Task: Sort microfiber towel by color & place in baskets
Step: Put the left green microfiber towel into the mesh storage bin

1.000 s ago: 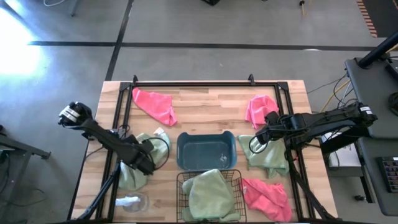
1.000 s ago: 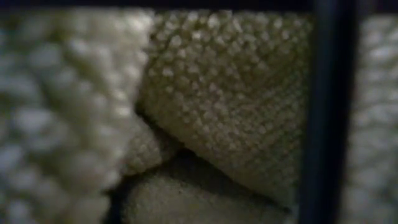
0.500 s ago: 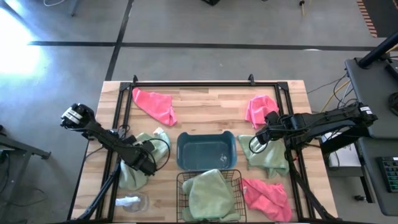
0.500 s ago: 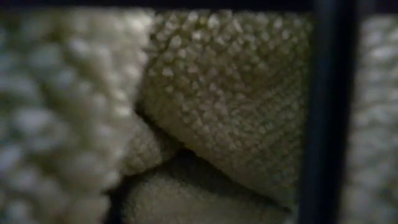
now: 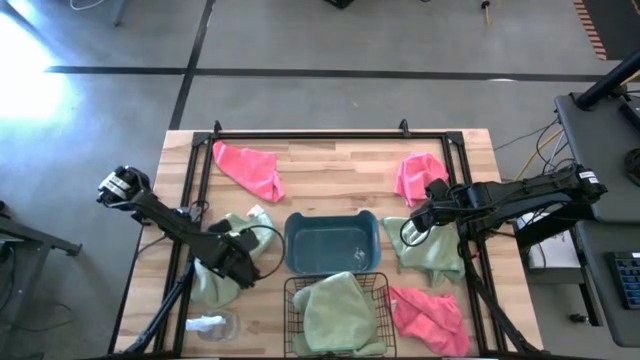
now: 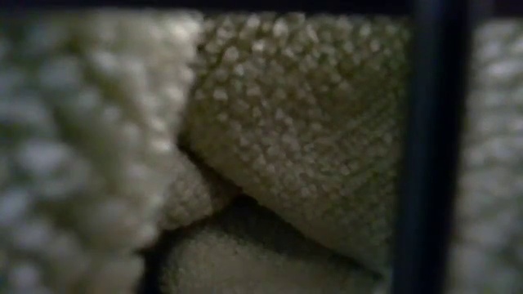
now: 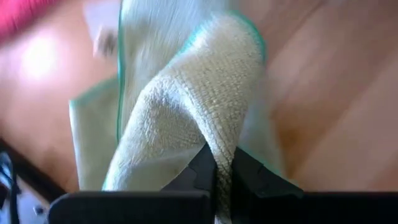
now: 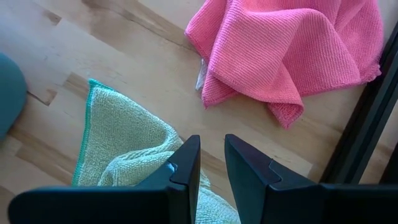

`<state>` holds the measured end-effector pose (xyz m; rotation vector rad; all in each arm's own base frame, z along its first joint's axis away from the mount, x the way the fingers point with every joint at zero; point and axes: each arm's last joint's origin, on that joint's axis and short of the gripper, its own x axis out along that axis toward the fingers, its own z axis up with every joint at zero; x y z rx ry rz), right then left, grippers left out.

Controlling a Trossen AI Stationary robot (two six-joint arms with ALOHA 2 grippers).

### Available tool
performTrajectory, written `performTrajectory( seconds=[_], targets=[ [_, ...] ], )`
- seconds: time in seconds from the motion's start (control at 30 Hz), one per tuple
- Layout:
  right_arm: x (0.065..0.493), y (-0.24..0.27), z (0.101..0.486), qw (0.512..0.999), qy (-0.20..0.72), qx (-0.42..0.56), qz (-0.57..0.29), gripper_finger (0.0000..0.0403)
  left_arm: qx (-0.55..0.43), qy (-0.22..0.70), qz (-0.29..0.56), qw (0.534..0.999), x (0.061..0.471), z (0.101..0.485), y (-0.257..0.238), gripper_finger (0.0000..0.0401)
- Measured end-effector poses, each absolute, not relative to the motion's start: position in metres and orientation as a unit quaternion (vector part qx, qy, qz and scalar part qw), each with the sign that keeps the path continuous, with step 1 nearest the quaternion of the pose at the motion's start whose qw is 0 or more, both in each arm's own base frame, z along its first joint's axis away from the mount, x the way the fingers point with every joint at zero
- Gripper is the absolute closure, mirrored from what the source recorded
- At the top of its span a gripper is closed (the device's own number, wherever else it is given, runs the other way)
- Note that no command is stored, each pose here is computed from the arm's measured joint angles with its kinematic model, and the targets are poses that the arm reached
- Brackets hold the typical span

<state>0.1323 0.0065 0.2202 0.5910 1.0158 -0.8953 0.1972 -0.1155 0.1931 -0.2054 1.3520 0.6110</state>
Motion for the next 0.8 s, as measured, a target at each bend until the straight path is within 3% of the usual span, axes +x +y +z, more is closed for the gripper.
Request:
performTrajectory(
  seconds=[0.4, 0.67, 0.8],
  targets=[
    [0.133, 0.006, 0.220, 0.741, 0.462, 0.269, -0.408, 0.0335, -0.062, 0.435, 0.198, 0.876, 0.241, 0.336, -0.135, 0.0400],
    [0.132, 0.006, 0.220, 0.748, 0.466, 0.247, -0.404, 0.0335, -0.164, 0.291, 0.141, 0.932, 0.238, 0.440, -0.132, 0.0401],
    [0.132, 0.005, 0.220, 0.755, 0.464, 0.225, -0.405, 0.0335, -0.190, 0.228, 0.125, 0.947, 0.233, 0.470, -0.130, 0.0401]
  ],
)
